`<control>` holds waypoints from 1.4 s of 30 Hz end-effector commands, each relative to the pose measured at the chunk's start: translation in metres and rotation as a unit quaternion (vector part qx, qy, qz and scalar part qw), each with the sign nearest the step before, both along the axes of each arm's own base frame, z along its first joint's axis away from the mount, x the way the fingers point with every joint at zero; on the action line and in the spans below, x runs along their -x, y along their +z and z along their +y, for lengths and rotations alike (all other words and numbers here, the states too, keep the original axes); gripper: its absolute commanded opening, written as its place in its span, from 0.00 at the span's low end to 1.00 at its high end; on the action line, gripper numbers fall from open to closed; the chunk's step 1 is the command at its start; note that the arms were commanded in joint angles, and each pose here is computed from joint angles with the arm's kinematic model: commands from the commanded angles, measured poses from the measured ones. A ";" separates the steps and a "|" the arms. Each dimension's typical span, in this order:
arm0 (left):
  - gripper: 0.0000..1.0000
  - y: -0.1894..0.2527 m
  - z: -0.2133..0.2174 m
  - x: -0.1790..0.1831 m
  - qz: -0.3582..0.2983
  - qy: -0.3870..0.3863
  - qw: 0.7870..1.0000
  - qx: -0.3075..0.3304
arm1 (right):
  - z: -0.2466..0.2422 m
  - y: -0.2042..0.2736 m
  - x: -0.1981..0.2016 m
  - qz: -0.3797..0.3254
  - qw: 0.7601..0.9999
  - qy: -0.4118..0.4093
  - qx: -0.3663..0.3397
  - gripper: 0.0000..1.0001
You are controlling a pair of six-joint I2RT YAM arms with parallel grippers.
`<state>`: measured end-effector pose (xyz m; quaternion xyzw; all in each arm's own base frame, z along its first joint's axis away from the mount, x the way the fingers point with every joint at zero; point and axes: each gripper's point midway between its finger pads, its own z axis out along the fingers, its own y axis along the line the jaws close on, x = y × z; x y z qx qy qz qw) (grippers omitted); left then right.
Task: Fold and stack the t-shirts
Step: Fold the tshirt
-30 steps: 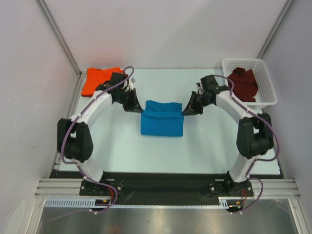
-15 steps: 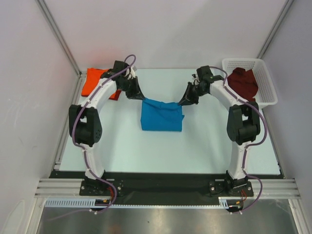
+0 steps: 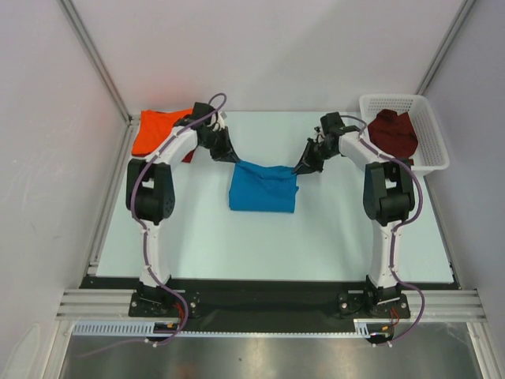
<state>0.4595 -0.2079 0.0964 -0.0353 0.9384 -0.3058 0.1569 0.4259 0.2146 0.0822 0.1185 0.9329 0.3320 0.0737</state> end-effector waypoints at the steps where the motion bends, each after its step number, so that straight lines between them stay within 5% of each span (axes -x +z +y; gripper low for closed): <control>1: 0.00 0.025 -0.008 -0.027 -0.047 0.005 0.998 0.030 | 0.003 0.009 -0.024 -0.026 0.999 -0.009 -0.021 0.00; 19: 0.01 -0.007 0.010 -0.029 -0.016 0.039 0.999 0.002 | 0.005 -0.017 -0.050 -0.013 0.999 -0.014 -0.034 0.04; 22: 0.08 -0.011 0.009 -0.036 -0.017 0.044 0.999 0.009 | 0.003 -0.016 -0.056 -0.015 0.999 -0.016 -0.037 0.11; 29: 0.42 0.013 0.027 -0.047 -0.064 0.086 0.994 -0.027 | -0.001 0.009 -0.075 -0.049 0.998 -0.021 -0.040 0.56; 33: 0.59 0.062 0.040 -0.041 -0.128 0.112 0.985 -0.041 | -0.010 0.039 -0.079 -0.091 0.996 -0.014 -0.006 0.59; 36: 0.59 0.089 0.046 -0.027 -0.159 0.116 0.979 -0.050 | -0.021 0.051 -0.071 -0.105 0.993 -0.002 0.044 0.59; 42: 0.26 0.087 0.008 0.005 -0.135 0.053 0.989 0.033 | 0.007 0.057 -0.040 -0.105 0.992 0.041 0.053 0.36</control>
